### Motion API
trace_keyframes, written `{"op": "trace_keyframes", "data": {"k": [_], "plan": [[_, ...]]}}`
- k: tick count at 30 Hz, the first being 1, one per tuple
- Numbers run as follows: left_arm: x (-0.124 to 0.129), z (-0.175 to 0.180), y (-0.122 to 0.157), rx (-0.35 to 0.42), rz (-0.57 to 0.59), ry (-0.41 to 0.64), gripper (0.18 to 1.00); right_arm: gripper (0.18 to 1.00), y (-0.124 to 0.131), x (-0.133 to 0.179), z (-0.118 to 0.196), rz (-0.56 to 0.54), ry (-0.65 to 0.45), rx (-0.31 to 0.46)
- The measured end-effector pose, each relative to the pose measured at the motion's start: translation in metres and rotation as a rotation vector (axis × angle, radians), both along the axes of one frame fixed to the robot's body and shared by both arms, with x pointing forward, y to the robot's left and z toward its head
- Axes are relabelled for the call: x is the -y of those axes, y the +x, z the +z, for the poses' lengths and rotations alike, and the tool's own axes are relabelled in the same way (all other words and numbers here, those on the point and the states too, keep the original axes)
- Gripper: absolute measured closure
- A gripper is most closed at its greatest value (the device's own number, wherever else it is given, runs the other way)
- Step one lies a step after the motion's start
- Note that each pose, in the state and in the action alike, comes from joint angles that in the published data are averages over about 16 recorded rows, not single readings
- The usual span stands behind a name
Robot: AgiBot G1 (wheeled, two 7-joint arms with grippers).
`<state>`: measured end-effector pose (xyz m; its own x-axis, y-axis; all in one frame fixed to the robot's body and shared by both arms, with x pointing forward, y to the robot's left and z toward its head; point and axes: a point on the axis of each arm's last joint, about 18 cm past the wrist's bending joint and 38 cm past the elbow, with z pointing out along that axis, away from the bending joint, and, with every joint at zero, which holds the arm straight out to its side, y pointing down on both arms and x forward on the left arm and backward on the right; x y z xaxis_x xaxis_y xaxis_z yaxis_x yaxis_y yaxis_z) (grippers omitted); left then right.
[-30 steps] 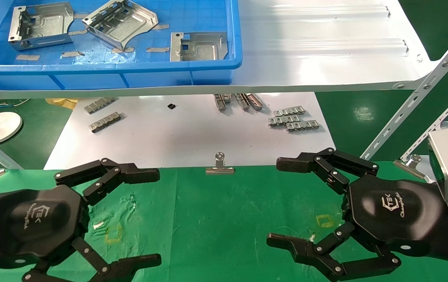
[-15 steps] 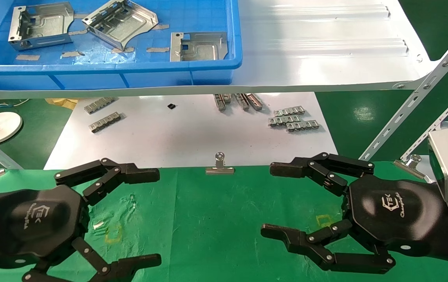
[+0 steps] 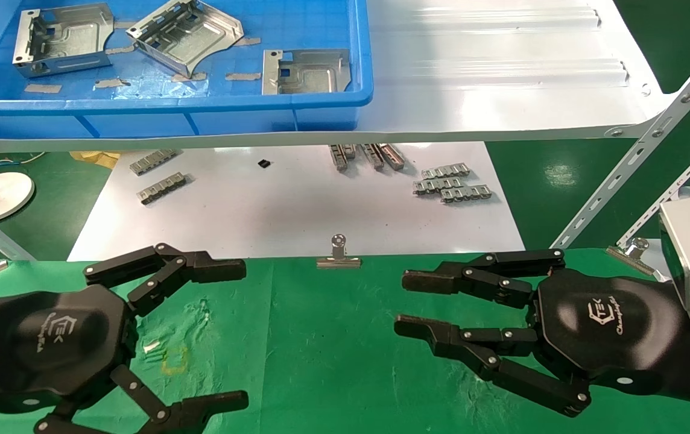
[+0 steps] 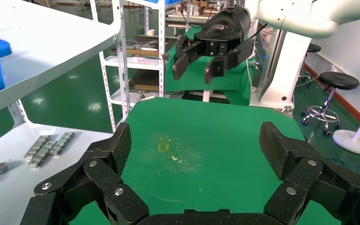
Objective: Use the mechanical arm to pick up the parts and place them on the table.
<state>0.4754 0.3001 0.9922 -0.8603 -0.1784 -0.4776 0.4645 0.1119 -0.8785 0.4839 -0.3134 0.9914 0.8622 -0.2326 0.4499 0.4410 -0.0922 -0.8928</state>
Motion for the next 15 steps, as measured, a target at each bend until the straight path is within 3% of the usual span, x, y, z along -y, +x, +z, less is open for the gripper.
{"op": "trace_keyframes", "data": {"k": [10,15], "plan": [[-0.001,0.004,0.001,0.004,0.005,-0.010,0.183,0.868,0.000,0.000,0.000,0.000,0.000,0.000],[-0.003,0.025,0.008,0.018,0.054,-0.048,0.183,0.926,0.000,0.000,0.000,0.000,0.000,0.000]]}}
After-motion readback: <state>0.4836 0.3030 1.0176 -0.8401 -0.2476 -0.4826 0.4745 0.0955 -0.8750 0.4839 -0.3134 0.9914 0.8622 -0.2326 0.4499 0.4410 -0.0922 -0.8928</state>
